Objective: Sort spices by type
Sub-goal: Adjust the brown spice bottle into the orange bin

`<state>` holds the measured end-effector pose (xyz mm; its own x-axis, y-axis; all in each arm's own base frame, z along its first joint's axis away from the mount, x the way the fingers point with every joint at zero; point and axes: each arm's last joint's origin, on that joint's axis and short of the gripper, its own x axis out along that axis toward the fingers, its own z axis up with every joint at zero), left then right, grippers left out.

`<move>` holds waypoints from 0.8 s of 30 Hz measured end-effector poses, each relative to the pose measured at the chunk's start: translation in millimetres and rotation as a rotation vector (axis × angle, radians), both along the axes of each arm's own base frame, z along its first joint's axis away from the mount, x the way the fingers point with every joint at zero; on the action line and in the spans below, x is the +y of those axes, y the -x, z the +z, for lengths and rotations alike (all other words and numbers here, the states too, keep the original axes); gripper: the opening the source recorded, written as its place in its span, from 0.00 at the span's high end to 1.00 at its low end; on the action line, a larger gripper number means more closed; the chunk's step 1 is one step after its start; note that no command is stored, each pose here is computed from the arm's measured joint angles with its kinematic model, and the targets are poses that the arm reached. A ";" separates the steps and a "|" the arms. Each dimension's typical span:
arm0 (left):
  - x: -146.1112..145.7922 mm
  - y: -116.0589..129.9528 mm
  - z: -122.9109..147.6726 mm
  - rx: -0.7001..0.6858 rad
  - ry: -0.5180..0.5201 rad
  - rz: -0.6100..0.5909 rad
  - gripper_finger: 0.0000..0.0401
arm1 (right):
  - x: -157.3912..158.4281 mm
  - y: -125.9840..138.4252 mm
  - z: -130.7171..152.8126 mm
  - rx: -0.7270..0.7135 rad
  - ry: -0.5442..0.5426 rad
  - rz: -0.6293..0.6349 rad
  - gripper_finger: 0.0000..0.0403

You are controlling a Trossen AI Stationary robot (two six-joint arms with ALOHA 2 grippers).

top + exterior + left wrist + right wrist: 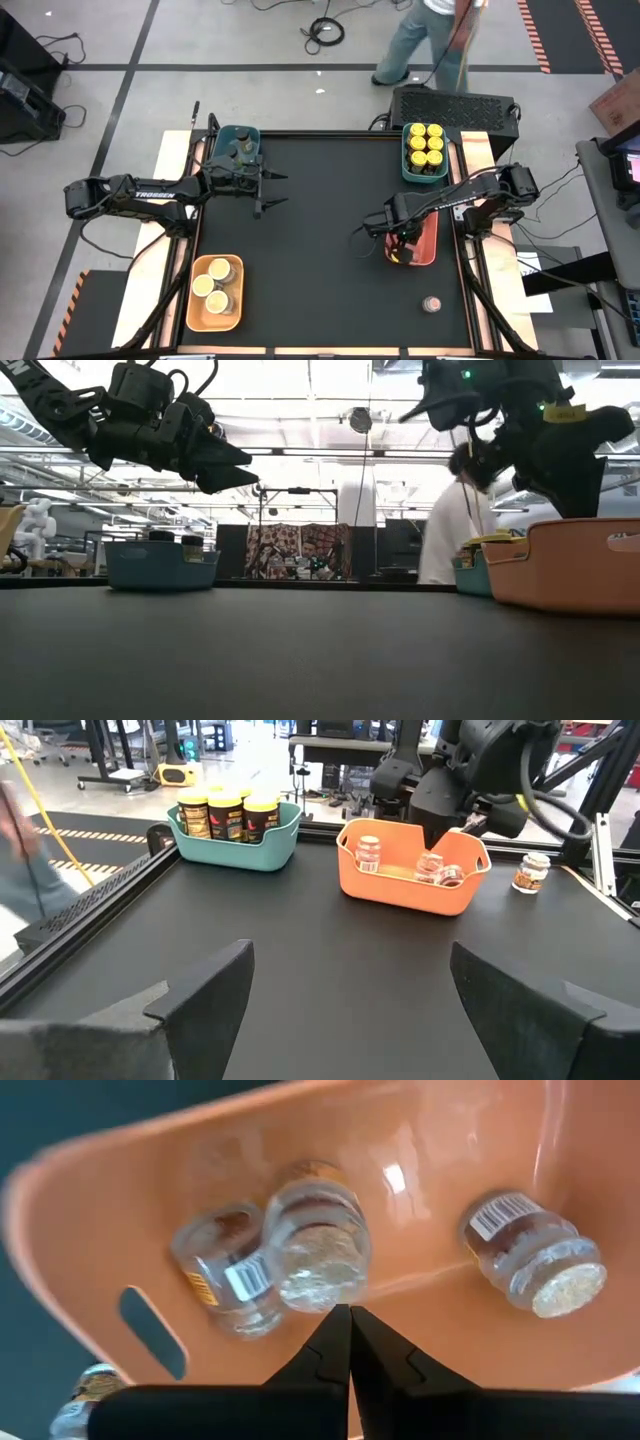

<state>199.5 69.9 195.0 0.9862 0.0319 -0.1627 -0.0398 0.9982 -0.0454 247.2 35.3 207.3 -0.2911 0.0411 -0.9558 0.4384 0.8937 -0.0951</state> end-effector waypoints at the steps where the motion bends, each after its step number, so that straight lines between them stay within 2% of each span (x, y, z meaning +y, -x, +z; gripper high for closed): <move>1: 0.0 0.0 0.0 0.000 0.000 0.000 0.15 | 0.1 -0.9 1.2 -0.011 -0.002 0.000 1.00; 5: 0.0 0.0 0.0 0.000 0.000 0.000 0.15 | 0.7 -5.5 4.1 -0.087 -0.012 0.001 1.00; 24: 0.0 0.0 0.0 0.000 0.000 0.001 0.15 | 1.0 -9.8 -7.2 -0.168 -0.010 -0.006 1.00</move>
